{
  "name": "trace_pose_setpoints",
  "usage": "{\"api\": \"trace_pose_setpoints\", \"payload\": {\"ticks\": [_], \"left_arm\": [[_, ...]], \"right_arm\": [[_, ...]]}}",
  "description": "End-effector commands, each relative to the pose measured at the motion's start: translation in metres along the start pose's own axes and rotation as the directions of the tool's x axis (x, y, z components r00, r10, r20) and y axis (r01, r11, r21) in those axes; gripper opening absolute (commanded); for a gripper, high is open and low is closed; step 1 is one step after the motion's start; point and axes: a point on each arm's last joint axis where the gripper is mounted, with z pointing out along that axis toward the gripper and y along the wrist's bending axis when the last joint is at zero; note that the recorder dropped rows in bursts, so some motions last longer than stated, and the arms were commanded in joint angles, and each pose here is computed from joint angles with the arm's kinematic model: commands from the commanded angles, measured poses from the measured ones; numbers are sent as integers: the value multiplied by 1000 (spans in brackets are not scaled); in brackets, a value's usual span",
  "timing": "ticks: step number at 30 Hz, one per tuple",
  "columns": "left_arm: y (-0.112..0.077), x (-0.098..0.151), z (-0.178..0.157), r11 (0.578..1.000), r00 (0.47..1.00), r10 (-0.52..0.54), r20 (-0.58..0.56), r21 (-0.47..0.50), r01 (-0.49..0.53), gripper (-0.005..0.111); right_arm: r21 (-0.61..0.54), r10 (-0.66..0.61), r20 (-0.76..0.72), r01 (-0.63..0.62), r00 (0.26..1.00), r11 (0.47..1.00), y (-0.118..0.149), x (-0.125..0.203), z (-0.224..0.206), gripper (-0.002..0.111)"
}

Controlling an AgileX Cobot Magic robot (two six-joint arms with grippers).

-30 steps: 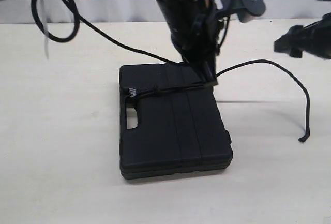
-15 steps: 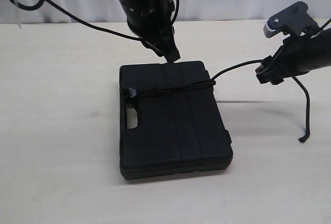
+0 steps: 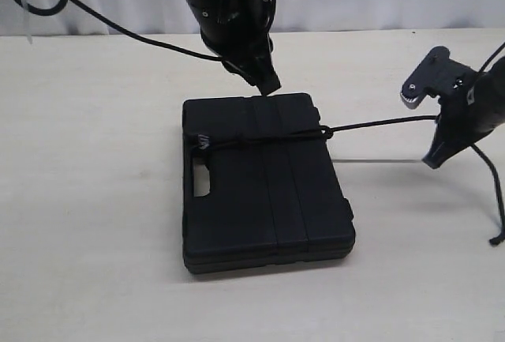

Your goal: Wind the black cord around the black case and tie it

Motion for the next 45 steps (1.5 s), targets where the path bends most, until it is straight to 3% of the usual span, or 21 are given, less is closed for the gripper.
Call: {"api": "trace_pose_setpoints", "payload": {"ticks": [1,4,8,11,14,17,19,24,27,32,34,38,45], "left_arm": [[1,-3,-8,1000,999,2,40,-11,-2,14],[1,-5,-8,1000,999,2,54,-19,-1,14],[1,-8,-8,1000,996,-10,87,-11,11,14],[-1,-7,-5,1000,995,13,98,4,-13,14],[-3,-2,6,998,994,58,93,5,-59,14],[-3,2,19,997,991,80,107,-14,-79,14],[-4,5,25,996,990,84,116,-24,-82,14],[-3,5,31,996,986,82,142,-46,-76,14],[-3,5,31,996,986,82,146,-49,-76,14],[-3,5,31,996,986,82,147,-50,-75,14],[-3,5,31,996,986,80,146,-46,-74,14],[-5,4,31,998,985,58,162,-18,-55,14],[-6,5,31,999,989,36,147,-2,-36,14]], "right_arm": [[106,-162,-137,177,977,978,-11,10,4,4],[142,-117,-137,136,984,980,-11,10,11,4],[118,-165,-126,180,978,977,-4,7,22,5],[104,-179,-139,194,974,975,-1,8,28,12],[105,-202,-155,219,967,970,-1,9,31,26],[120,-239,-166,260,957,958,-3,9,31,52],[160,-257,-199,291,946,943,-7,11,29,59],[398,-115,-235,204,965,894,-23,7,21,58],[455,-61,-179,138,982,880,-22,0,18,58],[444,-60,-168,129,984,886,-18,-4,18,58],[376,-10,-129,58,992,925,-11,-4,21,58],[222,-132,-154,164,979,961,11,-4,26,58],[182,-156,-130,178,979,967,39,-25,13,58]]}}
